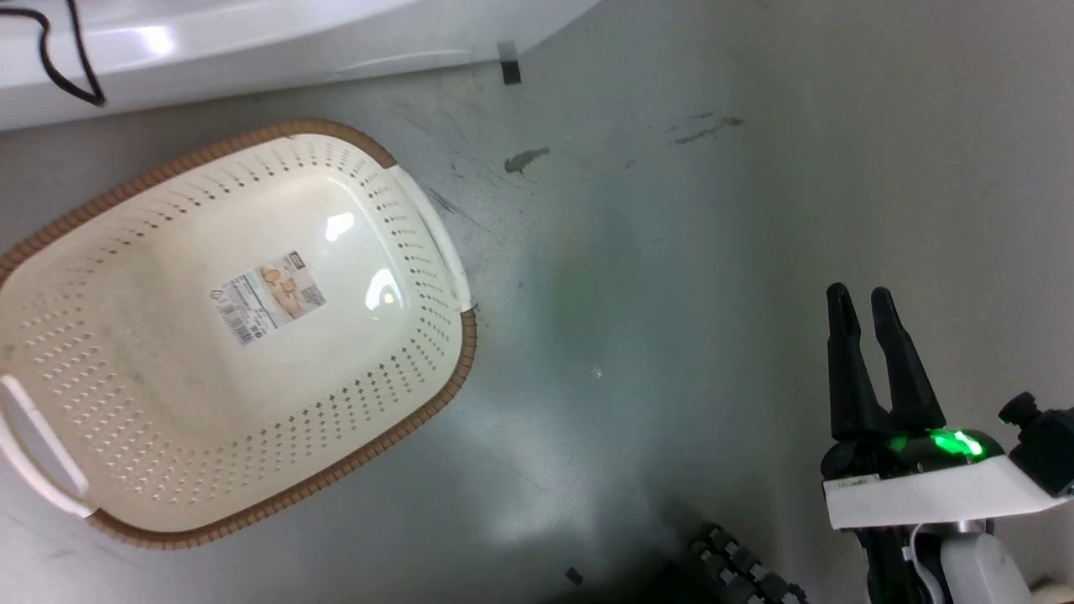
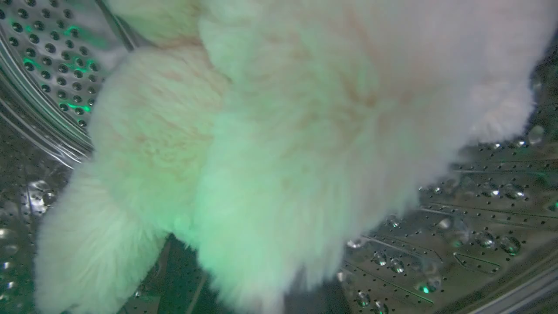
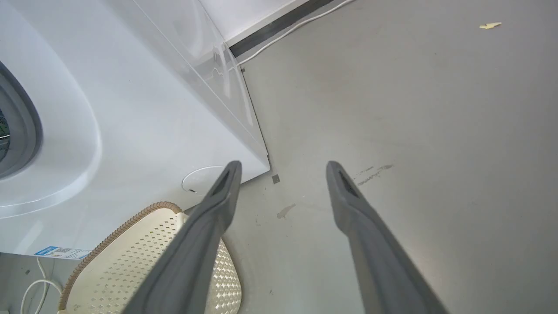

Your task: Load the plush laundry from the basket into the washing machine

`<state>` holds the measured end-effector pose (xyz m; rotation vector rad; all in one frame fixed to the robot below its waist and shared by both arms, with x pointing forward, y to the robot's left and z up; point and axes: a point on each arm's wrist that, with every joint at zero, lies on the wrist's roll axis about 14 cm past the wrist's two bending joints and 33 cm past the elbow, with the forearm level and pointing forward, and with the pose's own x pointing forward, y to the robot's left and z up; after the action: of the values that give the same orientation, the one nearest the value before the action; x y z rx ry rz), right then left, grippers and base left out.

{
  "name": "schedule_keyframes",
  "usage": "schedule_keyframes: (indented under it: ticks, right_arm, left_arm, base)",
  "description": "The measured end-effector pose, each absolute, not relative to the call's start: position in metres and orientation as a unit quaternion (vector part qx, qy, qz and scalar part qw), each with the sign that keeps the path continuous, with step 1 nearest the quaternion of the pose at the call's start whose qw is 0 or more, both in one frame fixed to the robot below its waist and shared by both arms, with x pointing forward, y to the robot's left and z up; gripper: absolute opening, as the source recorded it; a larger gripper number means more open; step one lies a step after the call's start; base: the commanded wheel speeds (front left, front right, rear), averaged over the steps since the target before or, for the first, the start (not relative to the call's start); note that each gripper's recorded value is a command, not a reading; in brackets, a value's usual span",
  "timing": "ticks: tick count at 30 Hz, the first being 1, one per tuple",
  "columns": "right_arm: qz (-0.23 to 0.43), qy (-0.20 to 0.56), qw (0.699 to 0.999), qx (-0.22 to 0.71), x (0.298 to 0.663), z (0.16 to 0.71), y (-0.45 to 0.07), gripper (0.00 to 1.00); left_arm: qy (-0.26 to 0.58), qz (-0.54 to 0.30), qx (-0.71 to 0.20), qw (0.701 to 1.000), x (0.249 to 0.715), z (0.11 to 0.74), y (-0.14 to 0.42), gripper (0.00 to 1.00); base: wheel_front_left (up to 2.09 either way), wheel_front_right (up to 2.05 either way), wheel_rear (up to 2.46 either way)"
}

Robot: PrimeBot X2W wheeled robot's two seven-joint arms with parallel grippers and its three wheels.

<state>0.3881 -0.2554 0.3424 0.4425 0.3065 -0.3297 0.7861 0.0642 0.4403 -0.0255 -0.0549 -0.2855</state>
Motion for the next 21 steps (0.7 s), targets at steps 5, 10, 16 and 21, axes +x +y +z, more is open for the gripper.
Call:
schedule_keyframes:
  ticks: [5, 10, 16, 21]
  right_arm:
    - [-0.174, 0.161, 0.948, 0.214, 0.38, 0.338, -0.259, 1.0]
    - [-0.174, 0.162, 0.948, 0.213, 0.381, 0.337, -0.259, 1.0]
    - [-0.169, 0.166, 0.947, 0.216, 0.383, 0.332, -0.256, 1.0]
    - [-0.162, 0.16, 0.95, 0.214, 0.388, 0.334, -0.254, 1.0]
  left_arm:
    - [-0.024, -0.148, -0.007, 0.989, 0.794, 0.435, 0.057, 0.0]
    - [-0.004, -0.142, -0.005, 0.99, 0.795, 0.42, 0.058, 0.0]
    - [-0.013, -0.129, -0.01, 0.991, 0.798, 0.425, 0.066, 1.0]
    - [-0.011, -0.121, -0.028, 0.992, 0.796, 0.433, 0.073, 1.0]
  base:
    - [0.0, 0.0, 0.0]
    - [0.0, 0.0, 0.0]
    - [0.0, 0.0, 0.0]
    - [0.0, 0.0, 0.0]
